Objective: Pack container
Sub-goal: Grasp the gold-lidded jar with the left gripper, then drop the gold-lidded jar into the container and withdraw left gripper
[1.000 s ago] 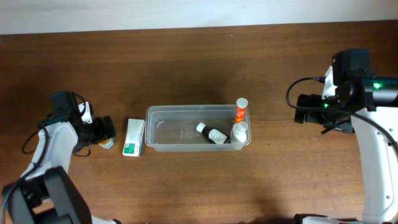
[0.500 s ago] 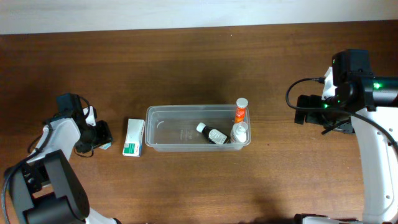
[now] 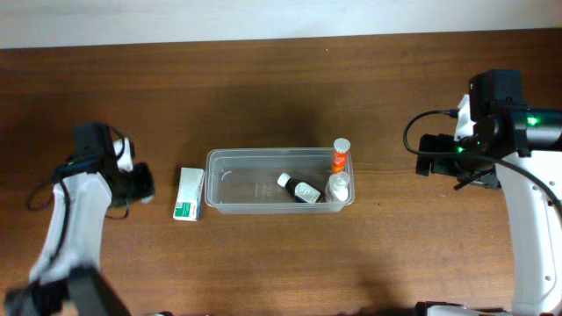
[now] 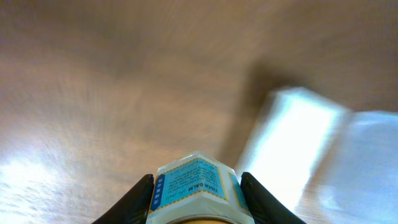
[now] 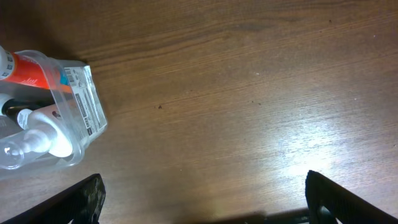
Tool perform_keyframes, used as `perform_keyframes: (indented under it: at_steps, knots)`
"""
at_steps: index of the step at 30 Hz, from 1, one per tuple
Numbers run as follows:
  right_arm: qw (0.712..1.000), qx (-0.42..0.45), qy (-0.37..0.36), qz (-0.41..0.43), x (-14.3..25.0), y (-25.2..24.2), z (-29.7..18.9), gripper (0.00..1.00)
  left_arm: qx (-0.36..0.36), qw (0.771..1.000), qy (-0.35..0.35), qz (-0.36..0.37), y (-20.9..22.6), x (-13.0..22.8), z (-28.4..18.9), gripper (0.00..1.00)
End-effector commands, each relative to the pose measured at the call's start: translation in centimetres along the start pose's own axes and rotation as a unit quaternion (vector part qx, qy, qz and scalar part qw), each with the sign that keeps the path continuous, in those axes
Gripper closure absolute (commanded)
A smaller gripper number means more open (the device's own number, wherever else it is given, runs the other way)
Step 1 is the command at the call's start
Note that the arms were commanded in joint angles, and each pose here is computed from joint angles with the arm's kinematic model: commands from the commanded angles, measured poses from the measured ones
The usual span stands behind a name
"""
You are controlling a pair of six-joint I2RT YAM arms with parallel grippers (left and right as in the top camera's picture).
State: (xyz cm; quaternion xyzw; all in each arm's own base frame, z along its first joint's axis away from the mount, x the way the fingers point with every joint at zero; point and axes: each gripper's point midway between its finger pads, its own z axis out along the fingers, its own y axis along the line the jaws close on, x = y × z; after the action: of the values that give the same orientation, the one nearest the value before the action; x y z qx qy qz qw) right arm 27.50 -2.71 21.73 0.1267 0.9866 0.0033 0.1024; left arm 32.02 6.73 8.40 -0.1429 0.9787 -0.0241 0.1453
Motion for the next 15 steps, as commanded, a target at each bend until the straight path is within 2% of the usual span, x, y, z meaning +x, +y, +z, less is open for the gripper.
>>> perform_keyframes:
  at_steps: [1, 4, 7, 12, 15]
  knots:
    - [1.0, -0.002, 0.004, 0.001, 0.0, -0.1, 0.2, 0.06, 0.041, 0.99, -0.118, 0.069, -5.5, -2.9, -7.7, 0.62]
    - [1.0, -0.002, 0.004, 0.001, 0.0, -0.1, 0.2, 0.06, 0.073, 0.978, -0.149, 0.129, -9.8, -2.1, -9.9, 0.62]
    - [1.0, -0.002, 0.004, 0.001, 0.0, -0.1, 0.2, 0.06, 0.103, 0.966, -0.144, 0.188, -14.1, -0.2, -10.3, 0.62]
    - [1.0, -0.002, 0.004, 0.001, 0.0, -0.1, 0.2, 0.05, 0.132, 0.948, -0.111, 0.269, -19.9, 2.9, -8.5, 0.62]
    - [1.0, -0.002, 0.004, 0.001, 0.0, -0.1, 0.2, 0.06, 0.14, 0.942, -0.089, 0.291, -22.4, 4.0, -6.4, 0.61]
